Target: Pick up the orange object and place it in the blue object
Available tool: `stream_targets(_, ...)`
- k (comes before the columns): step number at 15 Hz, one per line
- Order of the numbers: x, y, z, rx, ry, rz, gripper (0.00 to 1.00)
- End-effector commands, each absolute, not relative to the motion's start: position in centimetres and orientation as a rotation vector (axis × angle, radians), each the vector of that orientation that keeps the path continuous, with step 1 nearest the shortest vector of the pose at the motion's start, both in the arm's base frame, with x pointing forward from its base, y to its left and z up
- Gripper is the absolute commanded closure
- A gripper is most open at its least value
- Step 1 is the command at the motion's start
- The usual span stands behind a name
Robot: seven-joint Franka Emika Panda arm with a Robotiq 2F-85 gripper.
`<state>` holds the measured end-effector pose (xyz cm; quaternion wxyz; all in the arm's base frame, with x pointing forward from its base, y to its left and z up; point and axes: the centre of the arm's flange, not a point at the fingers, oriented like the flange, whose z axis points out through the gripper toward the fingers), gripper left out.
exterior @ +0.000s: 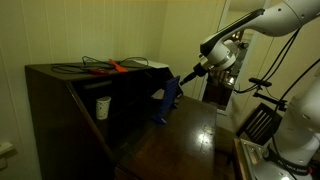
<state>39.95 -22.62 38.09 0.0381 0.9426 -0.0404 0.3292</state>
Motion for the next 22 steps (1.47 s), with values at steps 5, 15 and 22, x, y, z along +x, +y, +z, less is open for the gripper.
stream_targets(5,39.0,-22.8,42.9,2.956,-0.122,0.837,0.0)
stream_targets(15,38.1,-20.9,45.7,2.995,-0.07,0.768,0.0)
stream_targets(22,38.7,-20.7,45.2,3.007,-0.066,0.76,0.0)
